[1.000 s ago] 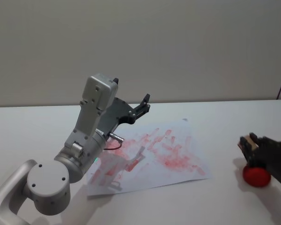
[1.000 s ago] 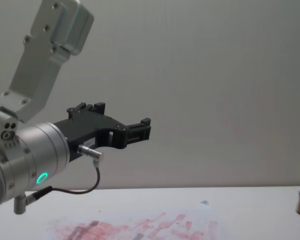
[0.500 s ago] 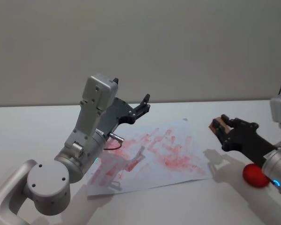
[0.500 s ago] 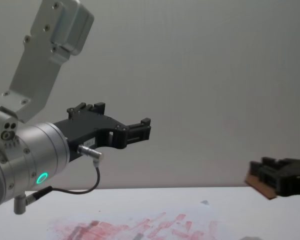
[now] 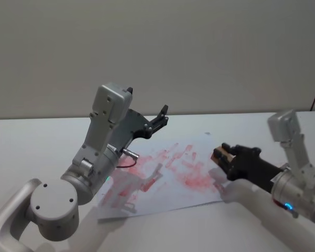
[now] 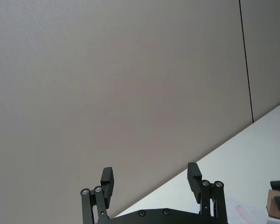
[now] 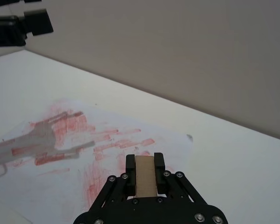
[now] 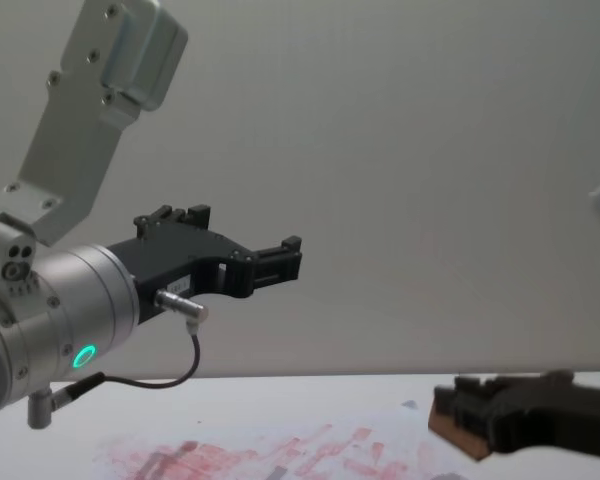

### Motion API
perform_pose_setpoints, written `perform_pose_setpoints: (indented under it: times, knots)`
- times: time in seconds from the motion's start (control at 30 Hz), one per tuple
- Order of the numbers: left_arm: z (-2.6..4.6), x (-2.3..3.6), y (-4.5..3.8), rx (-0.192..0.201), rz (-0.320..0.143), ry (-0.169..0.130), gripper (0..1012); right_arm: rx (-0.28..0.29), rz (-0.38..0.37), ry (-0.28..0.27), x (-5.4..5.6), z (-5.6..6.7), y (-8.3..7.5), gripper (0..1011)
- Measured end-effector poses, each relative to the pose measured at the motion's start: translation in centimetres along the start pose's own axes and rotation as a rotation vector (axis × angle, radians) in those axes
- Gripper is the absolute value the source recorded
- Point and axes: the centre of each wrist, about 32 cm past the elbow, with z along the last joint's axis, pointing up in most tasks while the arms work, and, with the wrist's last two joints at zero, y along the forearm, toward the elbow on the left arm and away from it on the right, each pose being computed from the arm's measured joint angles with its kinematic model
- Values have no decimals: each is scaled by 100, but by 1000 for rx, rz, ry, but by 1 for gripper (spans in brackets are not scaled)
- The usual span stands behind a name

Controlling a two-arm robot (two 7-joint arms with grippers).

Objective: Use the one hand to pick up the stamp and affix it onto the A4 paper.

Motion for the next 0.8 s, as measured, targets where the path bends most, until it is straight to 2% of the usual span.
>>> perform_pose_setpoints:
  times: [0.07,0.37,0.6,0.8]
  knots:
    - [0,0,0,0,0,0,1001,-33,19,-7,5,-37,54,223]
    - [0,0,0,0,0,0,1001,-90,63,-29,6,-107,182,223]
    - [0,0,0,0,0,0,1001,-104,82,-42,-8,-136,263,223]
    - [0,0,0,0,0,0,1001,-94,82,-48,-26,-145,303,223]
